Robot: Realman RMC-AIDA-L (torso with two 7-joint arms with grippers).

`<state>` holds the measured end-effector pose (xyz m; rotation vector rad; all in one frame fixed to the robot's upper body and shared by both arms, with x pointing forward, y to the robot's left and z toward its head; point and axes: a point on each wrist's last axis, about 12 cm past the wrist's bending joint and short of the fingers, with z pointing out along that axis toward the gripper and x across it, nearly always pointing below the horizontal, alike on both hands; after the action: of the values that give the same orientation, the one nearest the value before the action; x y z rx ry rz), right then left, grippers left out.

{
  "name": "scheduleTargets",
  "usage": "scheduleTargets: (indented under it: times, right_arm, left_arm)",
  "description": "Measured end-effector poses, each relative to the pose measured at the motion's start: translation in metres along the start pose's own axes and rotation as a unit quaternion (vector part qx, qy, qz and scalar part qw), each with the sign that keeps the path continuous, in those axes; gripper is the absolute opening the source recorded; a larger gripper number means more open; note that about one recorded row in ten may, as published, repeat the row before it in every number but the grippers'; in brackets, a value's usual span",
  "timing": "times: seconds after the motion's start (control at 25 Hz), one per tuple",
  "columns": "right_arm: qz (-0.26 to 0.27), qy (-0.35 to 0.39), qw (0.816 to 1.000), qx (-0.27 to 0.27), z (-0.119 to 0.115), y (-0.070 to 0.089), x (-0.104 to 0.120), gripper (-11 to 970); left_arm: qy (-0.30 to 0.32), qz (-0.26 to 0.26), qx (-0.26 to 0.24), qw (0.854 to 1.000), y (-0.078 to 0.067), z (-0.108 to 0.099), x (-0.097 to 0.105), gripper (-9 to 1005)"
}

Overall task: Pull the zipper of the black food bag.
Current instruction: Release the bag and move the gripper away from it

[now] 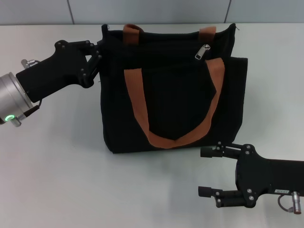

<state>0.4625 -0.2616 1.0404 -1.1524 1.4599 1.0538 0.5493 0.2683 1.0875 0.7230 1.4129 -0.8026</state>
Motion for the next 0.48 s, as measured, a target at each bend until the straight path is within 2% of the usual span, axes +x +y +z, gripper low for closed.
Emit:
scheduleTargets:
  times: [0.16,0.32,0.44,0.48]
  right_arm:
    - [0.001,0.001,1.0,0.004,0.0,-0.001,0.001,802]
    - [0.001,0.007,1.0,0.01,0.001,-0.002,0.002,801]
    - [0.003,0.01,1.0,0.012,0.004,-0.004,0.003,801]
    - [0.004,0.009,1.0,0.012,0.006,-0.004,0.003,801]
  left_arm:
    - [0.014,-0.03,-0.003,0.999,0.009,-0.01,-0.005,141]
    - [0.056,-0.072,-0.004,0.996,0.026,-0.033,-0.02,144]
    - [0.082,-0.101,0.003,0.992,0.032,-0.05,-0.031,146]
    - [0.081,-0.108,0.008,0.991,0.031,-0.056,-0.035,184]
